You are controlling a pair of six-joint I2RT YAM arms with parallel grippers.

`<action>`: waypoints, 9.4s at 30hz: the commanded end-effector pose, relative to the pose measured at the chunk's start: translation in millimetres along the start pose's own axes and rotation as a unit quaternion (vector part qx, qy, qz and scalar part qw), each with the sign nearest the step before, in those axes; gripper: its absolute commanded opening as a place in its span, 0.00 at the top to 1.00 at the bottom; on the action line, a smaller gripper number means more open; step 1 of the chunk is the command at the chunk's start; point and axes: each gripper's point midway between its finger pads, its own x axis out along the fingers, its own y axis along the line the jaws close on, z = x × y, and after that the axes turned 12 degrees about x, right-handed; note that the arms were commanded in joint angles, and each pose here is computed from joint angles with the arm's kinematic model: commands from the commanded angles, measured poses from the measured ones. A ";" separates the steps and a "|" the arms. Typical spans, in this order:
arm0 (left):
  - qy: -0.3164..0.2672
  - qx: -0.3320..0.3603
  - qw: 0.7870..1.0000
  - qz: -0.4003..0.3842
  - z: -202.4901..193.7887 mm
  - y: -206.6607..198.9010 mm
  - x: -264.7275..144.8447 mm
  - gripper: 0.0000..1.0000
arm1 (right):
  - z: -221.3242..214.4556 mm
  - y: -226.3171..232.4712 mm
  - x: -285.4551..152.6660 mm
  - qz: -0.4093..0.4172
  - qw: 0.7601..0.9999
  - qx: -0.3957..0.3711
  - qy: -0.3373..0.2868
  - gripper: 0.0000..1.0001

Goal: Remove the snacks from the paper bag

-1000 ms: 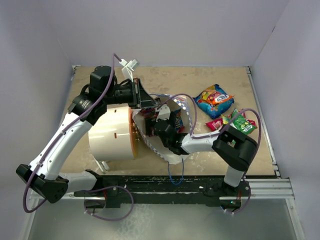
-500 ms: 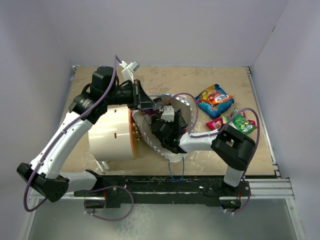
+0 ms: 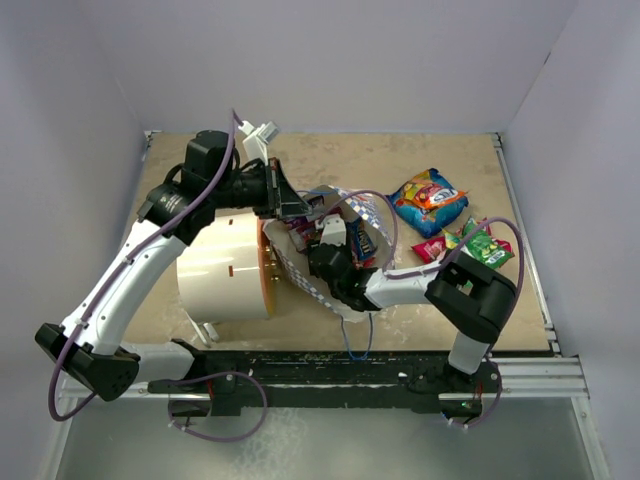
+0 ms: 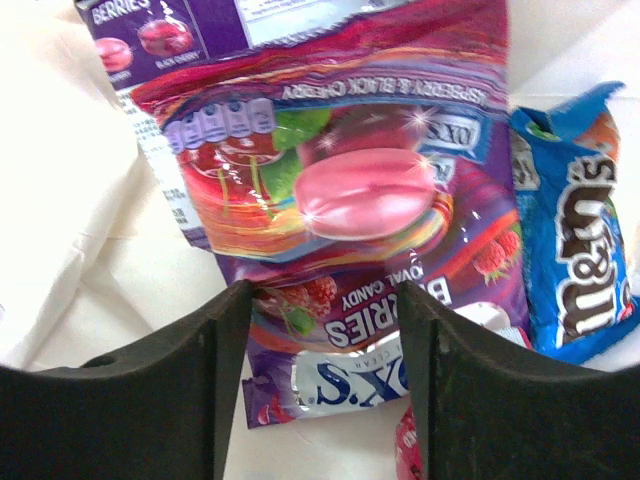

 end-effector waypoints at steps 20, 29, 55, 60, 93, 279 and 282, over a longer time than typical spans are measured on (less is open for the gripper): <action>-0.055 0.021 0.998 0.002 16.7 -11.5 -13.8 1.00 | 51.8 29.3 -25.3 0.073 0.997 -0.018 -0.014 1.00; -0.051 0.022 0.998 0.007 20.4 -12.1 -13.8 1.00 | 24.3 21.6 -10.2 0.044 0.998 -0.047 0.018 0.27; -0.046 0.000 0.999 0.000 13.2 -14.4 -16.3 1.00 | 59.0 26.8 -23.9 0.043 0.999 0.012 0.000 1.00; -0.049 0.001 0.999 0.006 14.3 -12.5 -16.3 1.00 | 73.7 25.8 -40.9 0.069 0.997 0.030 -0.015 1.00; -0.094 -0.053 0.990 0.086 20.3 21.4 -11.8 1.00 | 220.7 72.8 -239.9 0.380 0.922 0.077 -0.013 1.00; -0.121 0.200 0.963 -0.130 110.0 -85.6 18.1 1.00 | 95.9 7.7 -71.2 0.193 0.964 -0.183 -0.027 0.39; -0.116 0.167 0.967 -0.152 93.2 -86.5 21.0 1.00 | 88.2 0.5 -77.5 0.196 0.962 -0.187 -0.018 0.37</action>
